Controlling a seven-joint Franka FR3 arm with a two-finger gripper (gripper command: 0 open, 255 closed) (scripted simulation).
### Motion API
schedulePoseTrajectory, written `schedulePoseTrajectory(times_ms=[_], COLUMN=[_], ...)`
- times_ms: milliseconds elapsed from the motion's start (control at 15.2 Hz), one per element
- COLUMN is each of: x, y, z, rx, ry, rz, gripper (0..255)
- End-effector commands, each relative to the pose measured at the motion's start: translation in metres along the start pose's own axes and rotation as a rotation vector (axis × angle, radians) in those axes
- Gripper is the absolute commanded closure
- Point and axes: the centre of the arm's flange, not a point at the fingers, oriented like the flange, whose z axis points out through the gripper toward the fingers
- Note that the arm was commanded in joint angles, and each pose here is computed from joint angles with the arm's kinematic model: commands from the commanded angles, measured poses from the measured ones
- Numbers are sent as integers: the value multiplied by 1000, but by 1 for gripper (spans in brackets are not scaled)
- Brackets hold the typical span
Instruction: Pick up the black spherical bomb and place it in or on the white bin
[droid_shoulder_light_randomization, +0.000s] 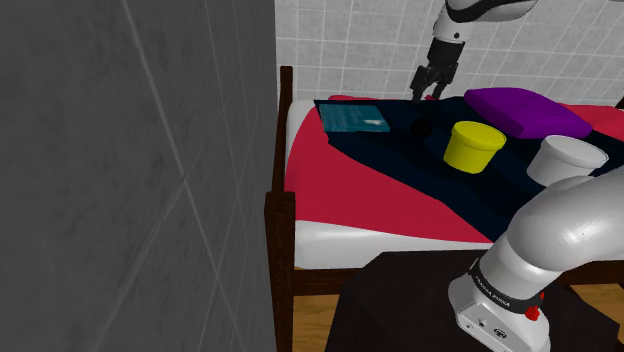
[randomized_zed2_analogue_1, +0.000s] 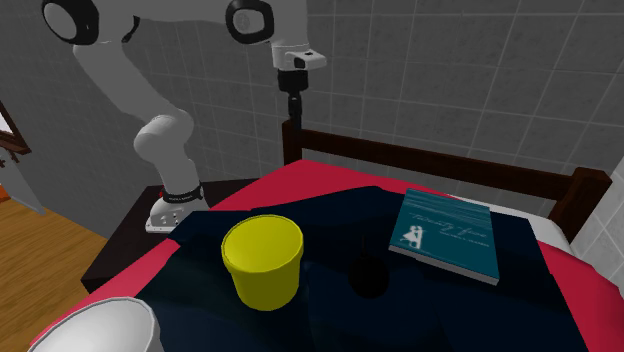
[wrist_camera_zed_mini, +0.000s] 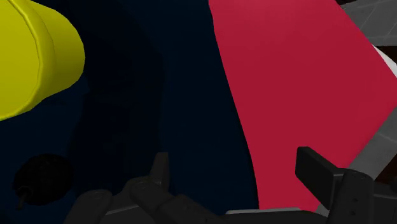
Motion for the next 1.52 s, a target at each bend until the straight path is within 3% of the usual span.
schedulePoseTrajectory(times_ms=[0,1452], x=[15,145], y=[20,245], z=[10,129], rx=[-8,-81], ry=[-4,-57], rz=[14,175], gripper=[0,0])
